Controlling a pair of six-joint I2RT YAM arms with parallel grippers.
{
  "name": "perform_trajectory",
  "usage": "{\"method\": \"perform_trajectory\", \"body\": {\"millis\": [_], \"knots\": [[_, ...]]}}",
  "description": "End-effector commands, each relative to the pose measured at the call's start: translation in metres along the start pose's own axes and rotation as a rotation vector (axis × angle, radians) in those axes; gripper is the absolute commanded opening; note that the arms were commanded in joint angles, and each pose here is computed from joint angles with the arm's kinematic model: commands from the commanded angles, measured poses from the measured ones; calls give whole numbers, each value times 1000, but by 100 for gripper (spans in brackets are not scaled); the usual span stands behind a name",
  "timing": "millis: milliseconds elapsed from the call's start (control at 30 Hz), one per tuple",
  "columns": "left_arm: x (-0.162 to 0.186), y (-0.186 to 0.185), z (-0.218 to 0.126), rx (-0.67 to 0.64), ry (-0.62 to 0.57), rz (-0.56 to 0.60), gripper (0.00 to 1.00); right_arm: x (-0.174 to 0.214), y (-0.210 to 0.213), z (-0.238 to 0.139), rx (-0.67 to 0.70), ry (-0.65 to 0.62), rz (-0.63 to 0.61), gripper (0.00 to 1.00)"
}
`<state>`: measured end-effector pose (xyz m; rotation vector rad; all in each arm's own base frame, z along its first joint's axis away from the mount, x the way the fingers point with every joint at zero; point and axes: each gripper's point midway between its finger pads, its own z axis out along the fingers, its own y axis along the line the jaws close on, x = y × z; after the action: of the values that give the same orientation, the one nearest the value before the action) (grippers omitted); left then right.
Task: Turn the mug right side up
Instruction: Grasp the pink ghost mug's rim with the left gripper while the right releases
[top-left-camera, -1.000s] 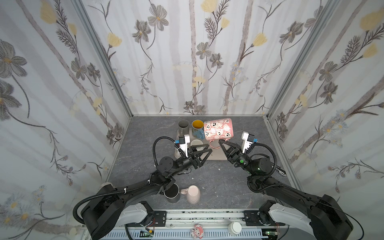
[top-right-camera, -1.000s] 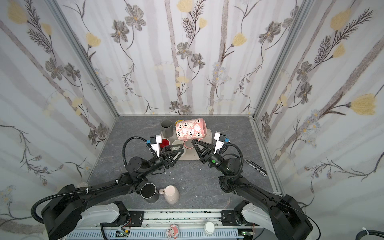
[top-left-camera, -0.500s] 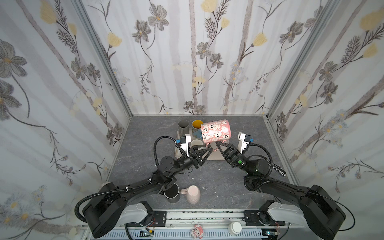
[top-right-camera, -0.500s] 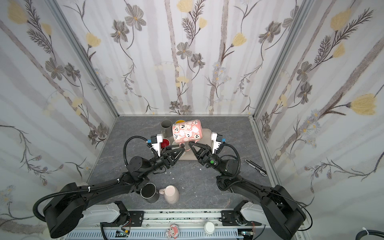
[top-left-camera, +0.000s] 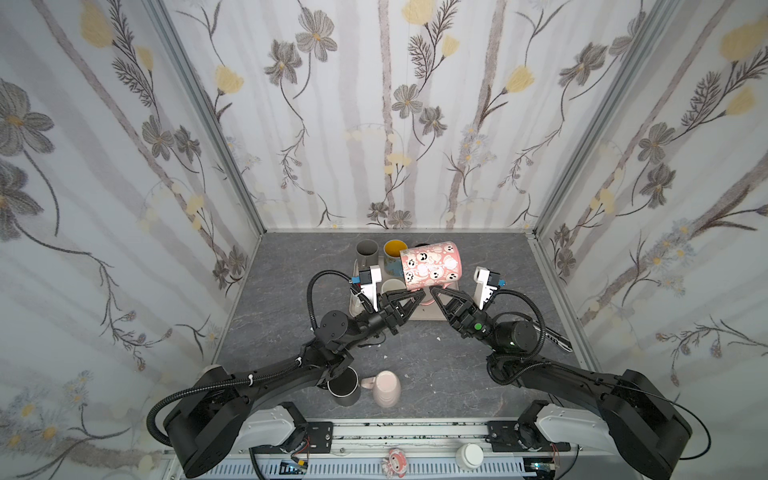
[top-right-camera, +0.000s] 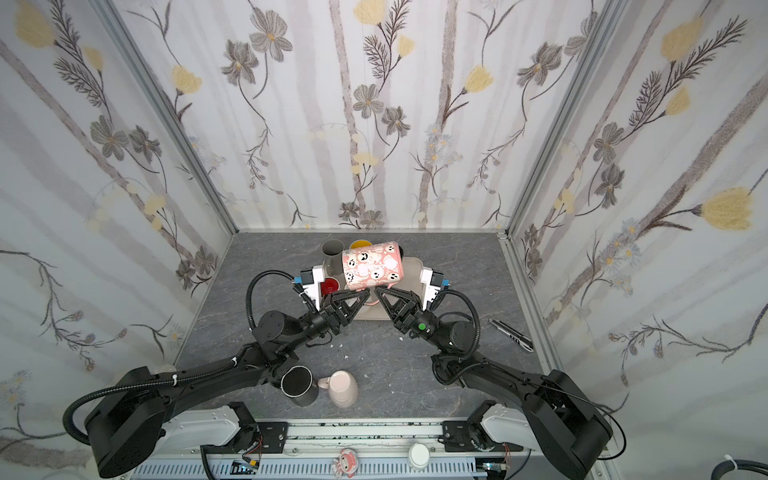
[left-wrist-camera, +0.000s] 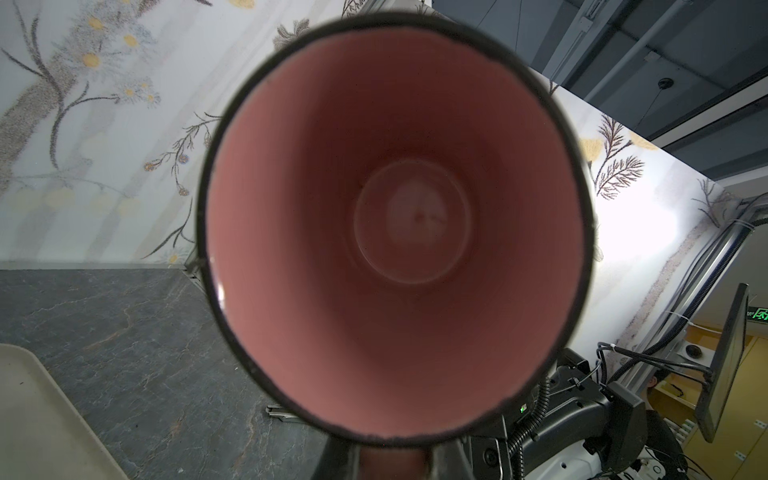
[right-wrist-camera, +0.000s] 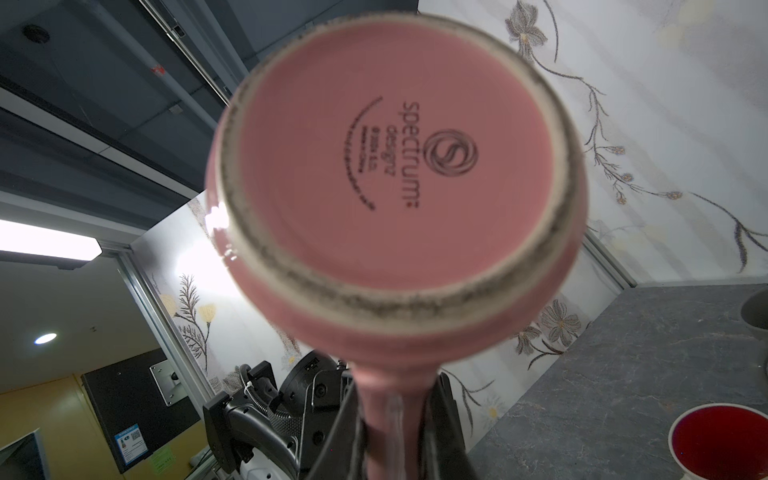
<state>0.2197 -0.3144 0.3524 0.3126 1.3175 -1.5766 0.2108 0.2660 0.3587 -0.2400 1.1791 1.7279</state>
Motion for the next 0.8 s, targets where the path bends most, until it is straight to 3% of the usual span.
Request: {"method": "perform_trajectory", "body": {"millis": [0,133,267,467,767], "knots": [[-7,-2,4,-26,-11,47,0,-4,12,-2,-29,-9,-70,11],[-6,-1,7,-78,11,72,0,-6,2,-6,53,-11,-108,36],[-2,4,10,-150,48,93,0,-8,-13,-16,174,-17,-145,54],[2,14,14,-278,109,119,0,-19,-36,-46,396,-56,-237,59],[24,58,15,-609,295,137,0,-52,-74,-107,843,-145,-339,60]]}}
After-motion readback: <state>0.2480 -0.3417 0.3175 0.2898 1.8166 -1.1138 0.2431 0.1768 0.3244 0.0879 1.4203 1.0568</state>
